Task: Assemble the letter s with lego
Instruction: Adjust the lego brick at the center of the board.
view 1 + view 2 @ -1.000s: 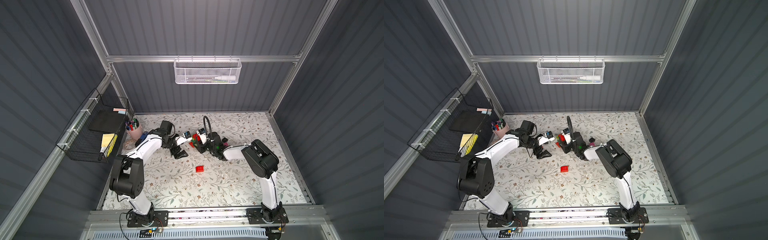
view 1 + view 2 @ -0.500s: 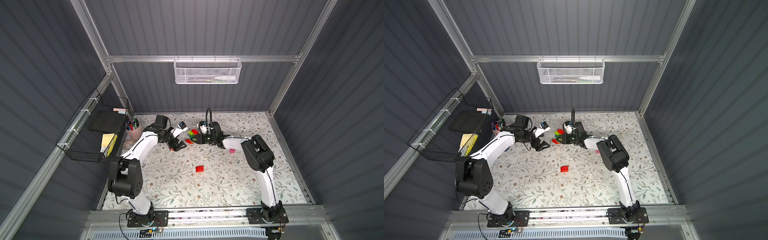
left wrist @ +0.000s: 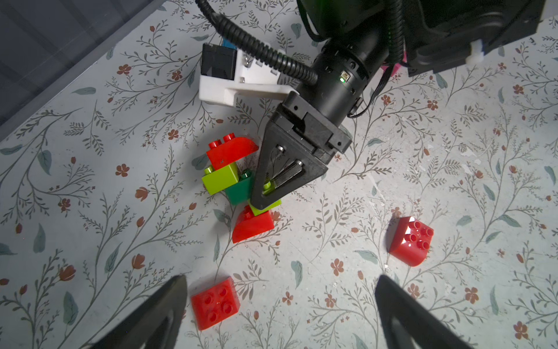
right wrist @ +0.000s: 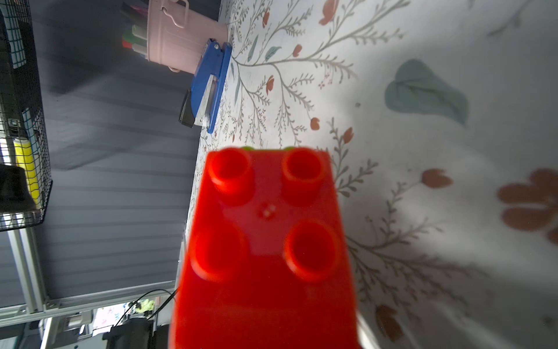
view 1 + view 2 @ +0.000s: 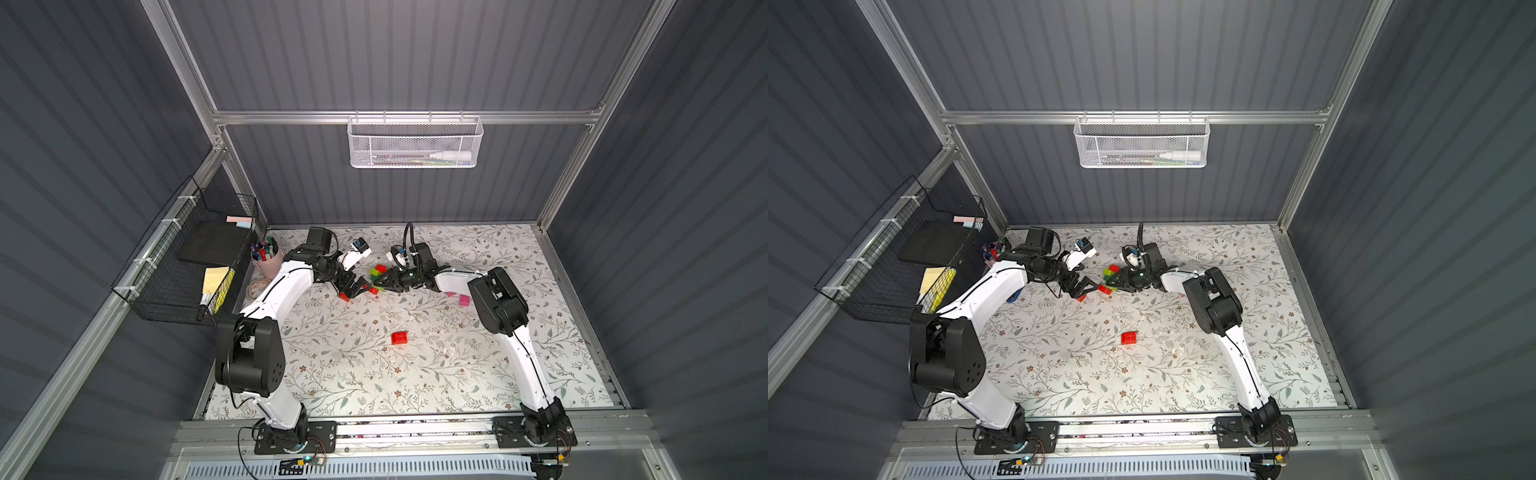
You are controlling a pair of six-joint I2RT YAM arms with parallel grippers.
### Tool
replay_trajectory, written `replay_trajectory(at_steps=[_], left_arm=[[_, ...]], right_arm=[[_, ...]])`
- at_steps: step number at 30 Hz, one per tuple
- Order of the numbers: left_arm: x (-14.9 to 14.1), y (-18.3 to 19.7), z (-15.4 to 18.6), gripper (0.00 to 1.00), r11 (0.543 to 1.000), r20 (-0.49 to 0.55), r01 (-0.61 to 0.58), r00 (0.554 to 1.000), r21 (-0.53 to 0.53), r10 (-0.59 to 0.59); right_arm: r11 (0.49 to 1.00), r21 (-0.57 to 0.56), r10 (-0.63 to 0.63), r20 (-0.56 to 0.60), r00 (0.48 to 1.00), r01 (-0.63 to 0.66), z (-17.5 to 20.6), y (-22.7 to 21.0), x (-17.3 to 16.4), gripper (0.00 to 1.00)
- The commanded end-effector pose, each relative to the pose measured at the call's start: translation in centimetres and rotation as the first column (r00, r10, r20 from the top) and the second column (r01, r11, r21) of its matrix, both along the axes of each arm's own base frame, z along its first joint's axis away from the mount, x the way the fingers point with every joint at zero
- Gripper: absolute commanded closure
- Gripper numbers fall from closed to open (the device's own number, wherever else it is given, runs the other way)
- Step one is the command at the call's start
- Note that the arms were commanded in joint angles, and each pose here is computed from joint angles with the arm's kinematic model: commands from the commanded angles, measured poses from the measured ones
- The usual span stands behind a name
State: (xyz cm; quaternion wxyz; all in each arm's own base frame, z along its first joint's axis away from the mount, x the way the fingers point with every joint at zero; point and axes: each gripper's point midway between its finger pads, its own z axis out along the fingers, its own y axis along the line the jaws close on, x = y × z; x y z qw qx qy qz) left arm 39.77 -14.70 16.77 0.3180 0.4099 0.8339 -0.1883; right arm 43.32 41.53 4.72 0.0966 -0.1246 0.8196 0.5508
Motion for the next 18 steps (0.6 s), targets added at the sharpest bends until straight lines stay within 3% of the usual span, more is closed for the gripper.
replay_trajectory(at_steps=[1,7,18], left_arm=[[0.4,0.2,0.2,0.00,1.000,-0.023,-0.021,1.000,-0.014,0.021],[0.6,0.4,0.0,0.00,1.000,-0.031,-0.027,0.999,-0.015,0.026],[0.8,0.3,-0.2,0.00,0.999,-0.044,-0.023,0.999,-0.027,0.022]], right_arm=[[1.000,0.010,0.009,-0.109,0.994,-0.008,-1.0,0.4,-0.3,0.61],[1.000,0.030,0.011,-0.183,0.983,-0.005,-1.4,1.1,0.0,0.59],[0.999,-0.023,-0.042,-0.176,0.983,0.039,-1.9,0.8,1.1,0.48]])
